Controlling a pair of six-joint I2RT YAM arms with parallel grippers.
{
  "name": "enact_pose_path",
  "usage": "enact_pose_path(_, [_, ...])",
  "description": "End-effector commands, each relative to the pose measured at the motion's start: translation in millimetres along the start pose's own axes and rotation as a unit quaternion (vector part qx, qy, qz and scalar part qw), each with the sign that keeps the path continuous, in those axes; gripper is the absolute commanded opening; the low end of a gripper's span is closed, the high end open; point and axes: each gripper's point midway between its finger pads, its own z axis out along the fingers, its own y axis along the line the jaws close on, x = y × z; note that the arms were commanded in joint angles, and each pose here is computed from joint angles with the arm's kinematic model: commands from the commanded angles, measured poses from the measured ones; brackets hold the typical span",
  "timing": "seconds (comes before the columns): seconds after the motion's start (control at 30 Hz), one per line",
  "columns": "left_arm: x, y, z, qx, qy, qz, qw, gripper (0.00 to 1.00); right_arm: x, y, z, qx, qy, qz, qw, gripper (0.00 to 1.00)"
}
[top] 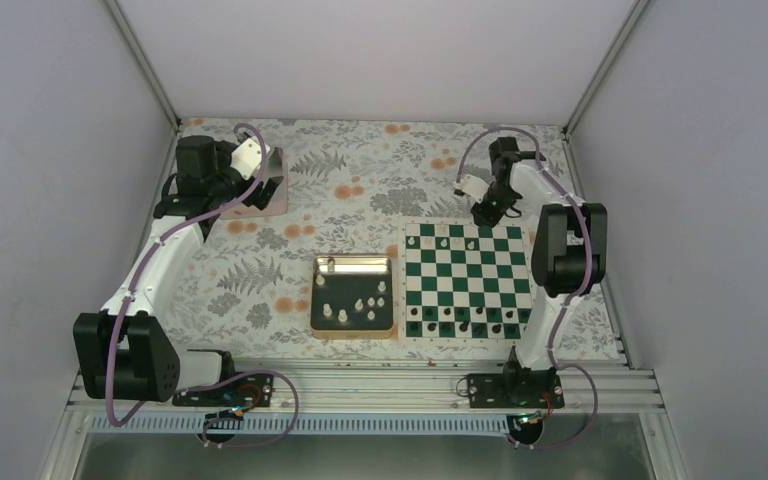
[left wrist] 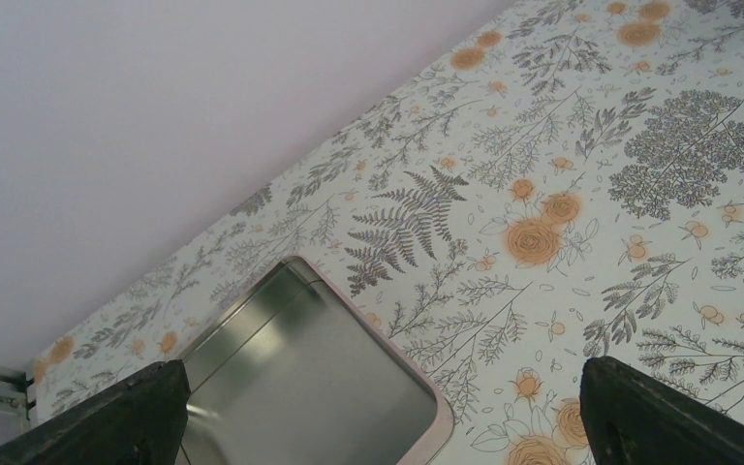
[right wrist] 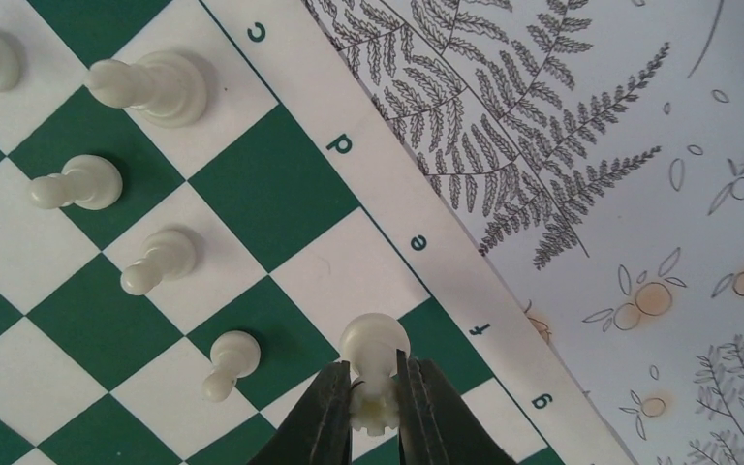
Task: Set up the chess pieces on the board
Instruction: Place the chess piece on the chessboard.
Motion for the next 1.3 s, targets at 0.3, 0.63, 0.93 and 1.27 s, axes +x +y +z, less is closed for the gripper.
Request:
enact_pose_path(0.3, [-3,0,-1,0.003,-0.006,0.007,1.0,1.0,-6,11,24,-0.03,0.003,-0.013,0.999,0.15])
enact_pose_path(0.63, [-3,1,-1,0.0,-0.004,0.007,1.0,1.0,-9,11,29,-0.032,0.007,-0.017,0.999,0.15])
enact_pose_path(0.93, [-2,1,0,0.001,-0.004,0.007,1.0,1.0,-9,10,30,-0.031,0.008,-0.017,0.999,0.16])
enact_pose_path(1.27, [-3,1,-1,-0.001,-0.005,0.008,1.0,1.0,-27,20,20,-0.025,-0.003,-0.039,0.999,0.15])
